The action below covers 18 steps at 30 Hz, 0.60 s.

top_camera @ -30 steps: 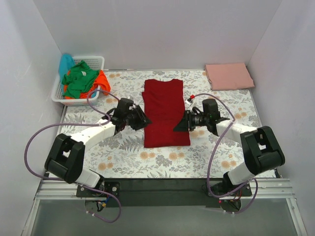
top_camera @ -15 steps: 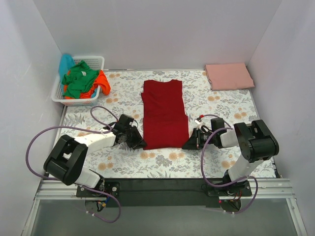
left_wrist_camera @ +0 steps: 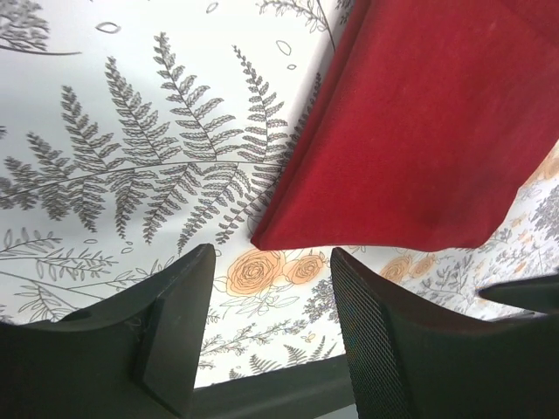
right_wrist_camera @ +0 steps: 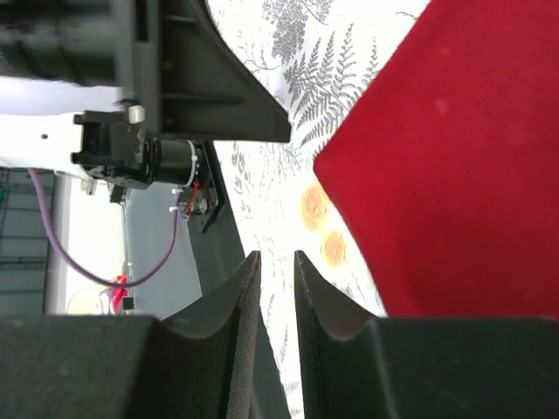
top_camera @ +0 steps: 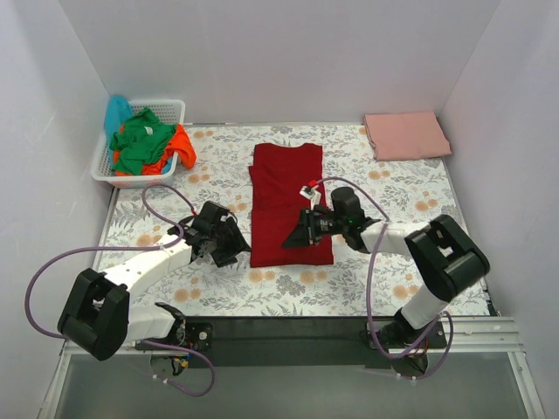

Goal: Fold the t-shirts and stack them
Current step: Fold the tshirt

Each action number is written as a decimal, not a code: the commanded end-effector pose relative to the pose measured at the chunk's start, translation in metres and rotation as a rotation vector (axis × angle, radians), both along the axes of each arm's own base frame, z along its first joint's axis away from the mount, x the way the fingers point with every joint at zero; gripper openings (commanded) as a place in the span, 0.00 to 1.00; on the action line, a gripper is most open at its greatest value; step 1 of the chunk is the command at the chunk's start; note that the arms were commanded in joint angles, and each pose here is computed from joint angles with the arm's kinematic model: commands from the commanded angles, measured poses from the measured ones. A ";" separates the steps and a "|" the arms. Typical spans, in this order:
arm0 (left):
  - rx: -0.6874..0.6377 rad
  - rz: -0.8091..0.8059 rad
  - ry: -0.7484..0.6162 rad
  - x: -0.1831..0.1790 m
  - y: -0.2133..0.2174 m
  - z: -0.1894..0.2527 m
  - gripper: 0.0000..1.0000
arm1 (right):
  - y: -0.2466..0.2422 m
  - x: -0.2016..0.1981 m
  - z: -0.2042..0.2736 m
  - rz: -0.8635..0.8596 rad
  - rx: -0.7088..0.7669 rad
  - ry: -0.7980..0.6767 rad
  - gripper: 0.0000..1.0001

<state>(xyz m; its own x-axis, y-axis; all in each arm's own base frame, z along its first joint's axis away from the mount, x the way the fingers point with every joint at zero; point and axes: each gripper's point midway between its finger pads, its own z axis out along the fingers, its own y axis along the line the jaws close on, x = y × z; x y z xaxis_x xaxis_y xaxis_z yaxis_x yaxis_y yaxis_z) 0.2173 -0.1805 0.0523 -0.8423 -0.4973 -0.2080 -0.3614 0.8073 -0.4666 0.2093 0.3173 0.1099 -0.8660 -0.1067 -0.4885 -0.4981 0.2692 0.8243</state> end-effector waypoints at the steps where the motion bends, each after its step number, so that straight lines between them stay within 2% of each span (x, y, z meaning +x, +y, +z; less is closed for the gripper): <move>1: 0.042 0.031 -0.044 0.005 0.011 0.015 0.55 | 0.024 0.005 -0.026 -0.014 -0.007 0.084 0.28; 5: 0.093 0.058 -0.048 0.002 0.023 0.013 0.57 | 0.033 0.003 -0.065 -0.001 -0.003 0.167 0.27; 6: 0.098 0.061 -0.055 0.002 0.025 0.014 0.64 | 0.031 0.001 -0.074 -0.011 -0.014 0.197 0.27; 7: 0.106 0.065 -0.050 0.001 0.027 0.013 0.67 | 0.029 -0.001 -0.088 -0.015 -0.032 0.223 0.27; 9: 0.109 0.057 -0.041 -0.003 0.028 0.011 0.68 | 0.026 -0.005 -0.093 -0.012 -0.038 0.225 0.27; 15: 0.078 0.044 -0.033 -0.003 0.021 0.011 0.71 | 0.021 0.001 -0.048 -0.030 0.009 0.138 0.27; 18: 0.051 0.004 -0.008 -0.004 0.010 0.010 0.73 | 0.009 0.016 -0.012 -0.071 0.004 -0.013 0.29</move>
<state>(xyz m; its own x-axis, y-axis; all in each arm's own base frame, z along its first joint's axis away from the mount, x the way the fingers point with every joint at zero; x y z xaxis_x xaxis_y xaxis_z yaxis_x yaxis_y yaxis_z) 0.2098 -0.1599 0.0549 -0.8255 -0.5050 -0.2521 -0.3870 0.8315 -0.3985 0.2054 0.3342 0.0591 -0.9377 -0.0900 -0.3355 -0.3468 0.2973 0.8896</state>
